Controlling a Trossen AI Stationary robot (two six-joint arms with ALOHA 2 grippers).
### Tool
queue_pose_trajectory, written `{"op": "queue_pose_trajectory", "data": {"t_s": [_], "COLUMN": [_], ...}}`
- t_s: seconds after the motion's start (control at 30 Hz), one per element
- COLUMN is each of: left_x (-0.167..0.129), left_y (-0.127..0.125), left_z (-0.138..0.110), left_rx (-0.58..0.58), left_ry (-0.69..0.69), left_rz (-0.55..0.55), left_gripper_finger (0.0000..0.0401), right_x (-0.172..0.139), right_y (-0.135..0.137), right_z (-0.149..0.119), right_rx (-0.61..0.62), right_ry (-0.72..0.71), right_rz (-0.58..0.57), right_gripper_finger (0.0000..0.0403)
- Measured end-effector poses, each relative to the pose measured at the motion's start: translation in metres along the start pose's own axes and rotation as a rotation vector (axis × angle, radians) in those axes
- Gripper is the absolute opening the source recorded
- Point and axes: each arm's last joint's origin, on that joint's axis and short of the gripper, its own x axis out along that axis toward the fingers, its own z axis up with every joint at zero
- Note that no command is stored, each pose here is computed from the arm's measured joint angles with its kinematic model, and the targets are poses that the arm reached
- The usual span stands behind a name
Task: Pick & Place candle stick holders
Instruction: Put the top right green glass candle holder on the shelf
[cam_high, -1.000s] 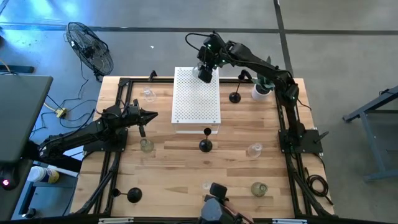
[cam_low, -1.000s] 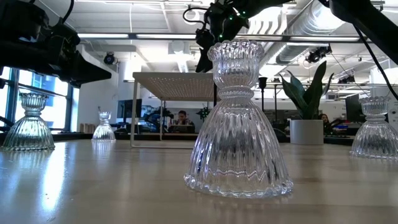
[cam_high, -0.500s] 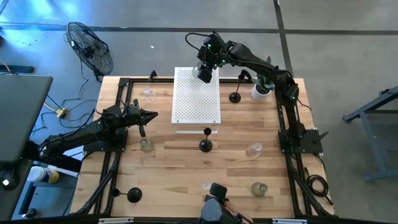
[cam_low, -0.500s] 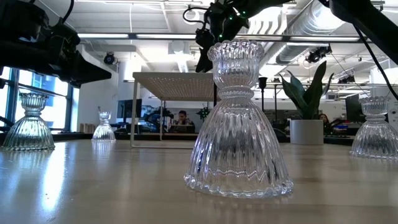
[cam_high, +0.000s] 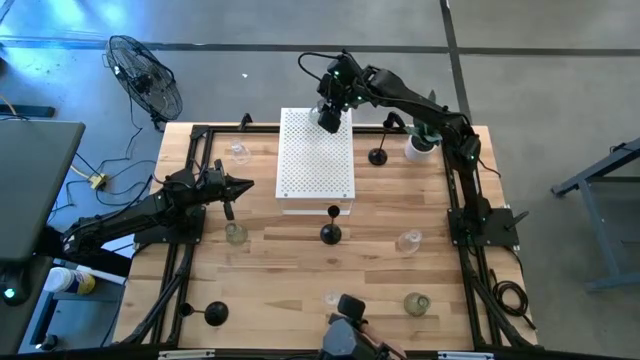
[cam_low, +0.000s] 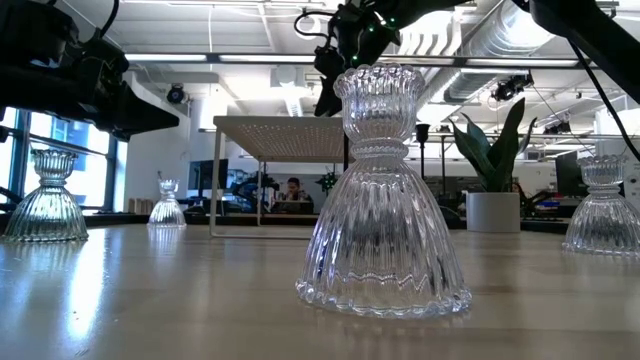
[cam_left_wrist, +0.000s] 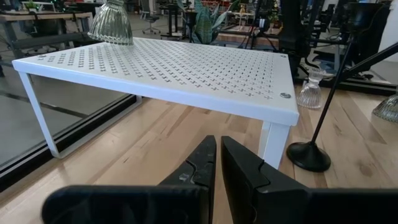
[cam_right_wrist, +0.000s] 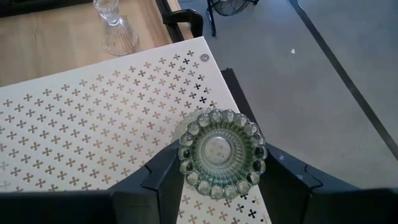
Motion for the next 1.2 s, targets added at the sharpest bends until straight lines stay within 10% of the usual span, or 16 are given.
{"op": "queue_pose_trajectory", "data": {"t_s": [0.87, 1.2], "left_x": [0.0, 0.0], "left_y": [0.0, 0.0], "left_z": [0.0, 0.0], "left_rx": [0.0, 0.0], "left_ry": [0.0, 0.0], "left_rz": [0.0, 0.0], "left_gripper_finger": [0.0021, 0.0021], "right_x": [-0.039, -0.073], "right_y": [0.001, 0.016], "right_z": [0.012, -0.013], "right_rx": [0.009, -0.011], "right_ry": [-0.087, 0.073], "right_rz": [-0.041, -0.036], "right_gripper_finger": [0.0212, 0.0089]}}
